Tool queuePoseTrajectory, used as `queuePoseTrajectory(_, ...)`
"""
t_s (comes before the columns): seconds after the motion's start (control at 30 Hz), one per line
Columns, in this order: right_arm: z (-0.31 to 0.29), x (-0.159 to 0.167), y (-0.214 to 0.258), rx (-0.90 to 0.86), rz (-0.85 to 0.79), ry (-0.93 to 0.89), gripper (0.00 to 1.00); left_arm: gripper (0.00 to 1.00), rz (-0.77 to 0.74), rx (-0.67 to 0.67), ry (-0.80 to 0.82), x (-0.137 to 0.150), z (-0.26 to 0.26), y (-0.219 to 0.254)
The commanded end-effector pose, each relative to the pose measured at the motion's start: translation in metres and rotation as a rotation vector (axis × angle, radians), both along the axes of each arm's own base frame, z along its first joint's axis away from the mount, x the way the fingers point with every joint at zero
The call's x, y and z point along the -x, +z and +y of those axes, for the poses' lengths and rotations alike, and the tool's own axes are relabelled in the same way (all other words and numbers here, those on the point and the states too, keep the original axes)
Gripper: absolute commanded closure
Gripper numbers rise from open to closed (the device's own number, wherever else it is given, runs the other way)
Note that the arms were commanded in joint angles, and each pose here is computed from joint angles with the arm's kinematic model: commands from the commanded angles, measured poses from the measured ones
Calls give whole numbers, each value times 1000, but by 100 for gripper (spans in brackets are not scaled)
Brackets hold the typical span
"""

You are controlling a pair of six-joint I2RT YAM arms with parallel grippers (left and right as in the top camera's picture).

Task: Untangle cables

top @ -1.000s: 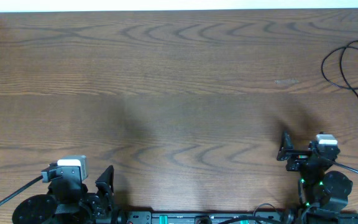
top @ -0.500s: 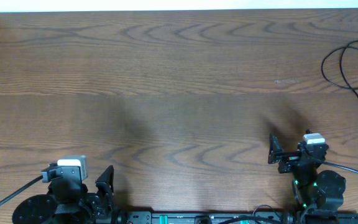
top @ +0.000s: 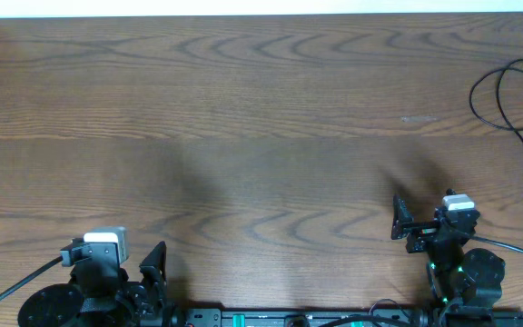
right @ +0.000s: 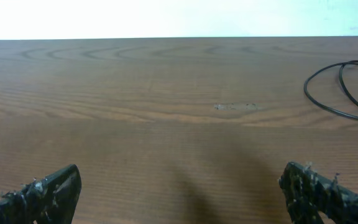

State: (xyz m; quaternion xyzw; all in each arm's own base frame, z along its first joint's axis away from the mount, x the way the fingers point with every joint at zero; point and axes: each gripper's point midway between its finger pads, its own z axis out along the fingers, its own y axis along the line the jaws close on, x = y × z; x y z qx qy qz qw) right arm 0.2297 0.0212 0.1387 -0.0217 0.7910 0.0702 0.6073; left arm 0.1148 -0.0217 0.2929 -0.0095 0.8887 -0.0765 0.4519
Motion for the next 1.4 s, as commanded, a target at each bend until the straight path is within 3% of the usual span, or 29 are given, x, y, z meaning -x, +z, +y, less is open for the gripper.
queuePoseTrajectory(0.0, 1, 0, -1, -7, -1, 0, 1, 33, -15, -18, 7, 1, 3, 4)
queuePoseTrajectory(0.83, 1, 0, -1, -7, -1, 0, 1, 33, -51, -52, -22, -5, 2, 9)
queuePoseTrajectory(1.37, 1, 0, -1, -7, -1, 0, 1, 33, -156, -18, -104, -73, -14, -19)
